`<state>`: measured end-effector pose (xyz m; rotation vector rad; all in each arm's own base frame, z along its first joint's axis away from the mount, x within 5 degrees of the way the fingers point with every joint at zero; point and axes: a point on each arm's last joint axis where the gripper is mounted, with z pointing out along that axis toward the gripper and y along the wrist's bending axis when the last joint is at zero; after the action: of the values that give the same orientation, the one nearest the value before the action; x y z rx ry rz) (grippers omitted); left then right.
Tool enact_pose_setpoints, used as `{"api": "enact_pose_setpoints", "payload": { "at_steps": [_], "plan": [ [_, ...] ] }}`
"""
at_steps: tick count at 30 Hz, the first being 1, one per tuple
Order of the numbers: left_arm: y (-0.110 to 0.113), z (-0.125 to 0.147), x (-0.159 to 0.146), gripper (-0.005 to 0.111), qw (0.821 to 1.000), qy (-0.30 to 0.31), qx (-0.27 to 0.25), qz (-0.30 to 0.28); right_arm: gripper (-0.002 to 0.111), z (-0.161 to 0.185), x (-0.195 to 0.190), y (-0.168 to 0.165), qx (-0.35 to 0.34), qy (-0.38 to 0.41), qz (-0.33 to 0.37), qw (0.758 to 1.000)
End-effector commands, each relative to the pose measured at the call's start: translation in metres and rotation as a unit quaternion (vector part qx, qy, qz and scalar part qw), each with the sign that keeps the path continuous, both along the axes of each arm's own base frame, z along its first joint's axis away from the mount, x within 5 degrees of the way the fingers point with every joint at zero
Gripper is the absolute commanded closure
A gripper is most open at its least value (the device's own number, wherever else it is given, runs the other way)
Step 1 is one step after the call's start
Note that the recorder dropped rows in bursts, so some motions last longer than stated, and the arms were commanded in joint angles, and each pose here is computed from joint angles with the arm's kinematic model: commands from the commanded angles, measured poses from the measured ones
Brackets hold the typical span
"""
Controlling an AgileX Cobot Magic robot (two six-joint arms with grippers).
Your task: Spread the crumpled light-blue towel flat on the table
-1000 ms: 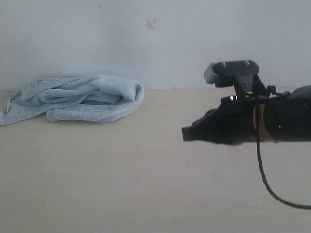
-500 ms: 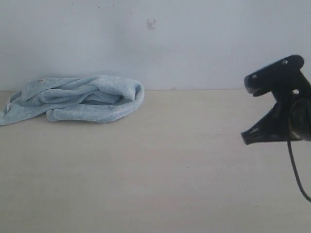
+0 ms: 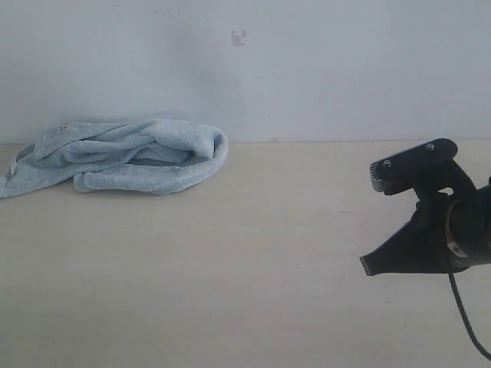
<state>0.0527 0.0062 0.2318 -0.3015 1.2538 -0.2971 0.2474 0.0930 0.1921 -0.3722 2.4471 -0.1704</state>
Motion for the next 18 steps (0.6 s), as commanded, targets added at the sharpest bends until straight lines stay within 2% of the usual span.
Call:
{"api": "enact_pose_setpoints", "payload": {
  "at_steps": [1,2,3,4,5,6,7,8,9,10,12,13,14,16,18],
  "plan": [
    [0.008,0.016,-0.008,0.103,0.993,-0.102,0.007,0.053,0.108,-0.002,-0.003,0.001,0.038,0.015,-0.026,0.999],
    [0.011,0.022,-0.012,0.103,0.988,-0.135,0.007,0.071,0.108,-0.003,-0.003,0.002,0.043,0.016,-0.028,0.999],
    [0.016,0.027,-0.016,0.103,0.981,-0.173,-0.015,0.09,0.108,-0.003,-0.003,0.002,0.046,0.016,-0.027,0.998],
    [0.022,0.029,-0.02,0.103,0.971,-0.203,-0.075,0.098,0.108,-0.002,-0.002,0.003,0.051,0.013,-0.023,0.998],
    [0.028,0.029,-0.02,0.103,0.958,-0.216,-0.162,0.093,0.108,-0.002,-0.002,0.005,0.059,0.008,-0.017,0.998],
    [0.033,0.034,-0.02,0.103,0.938,-0.229,-0.246,0.082,0.108,-0.001,-0.001,0.007,0.068,0.005,-0.012,0.998],
    [0.036,0.042,-0.017,0.103,0.926,-0.229,-0.289,0.08,0.108,0.0,0.0,0.009,0.079,-0.001,-0.004,0.997],
    [0.037,0.049,-0.014,0.103,0.927,-0.221,-0.29,0.085,0.108,0.001,0.001,0.012,0.091,-0.008,0.006,0.996],
    [0.035,0.059,-0.006,0.103,0.941,-0.201,-0.253,0.098,0.108,0.002,0.001,0.015,0.103,-0.015,0.017,0.994],
    [0.031,0.069,0.005,0.103,0.963,-0.172,-0.173,0.118,0.108,0.003,0.002,0.017,0.112,-0.021,0.029,0.993],
    [0.022,0.083,0.041,0.103,0.985,-0.104,-0.012,0.137,0.108,0.005,0.003,0.021,0.12,-0.032,0.052,0.991],
    [0.017,0.087,0.064,0.103,0.987,-0.071,0.058,0.131,0.108,0.006,0.003,0.022,0.12,-0.036,0.062,0.99],
    [0.012,0.089,0.085,0.103,0.986,-0.045,0.105,0.121,0.108,0.006,0.003,0.023,0.121,-0.037,0.064,0.99],
    [0.007,0.087,0.139,0.103,0.983,0.005,0.153,0.102,0.108,0.006,0.003,0.023,0.122,-0.037,0.065,0.99],
    [-0.001,0.082,0.192,0.103,0.975,0.026,0.208,0.077,0.108,0.006,0.003,0.022,0.118,-0.035,0.061,0.991]
  ]
}}
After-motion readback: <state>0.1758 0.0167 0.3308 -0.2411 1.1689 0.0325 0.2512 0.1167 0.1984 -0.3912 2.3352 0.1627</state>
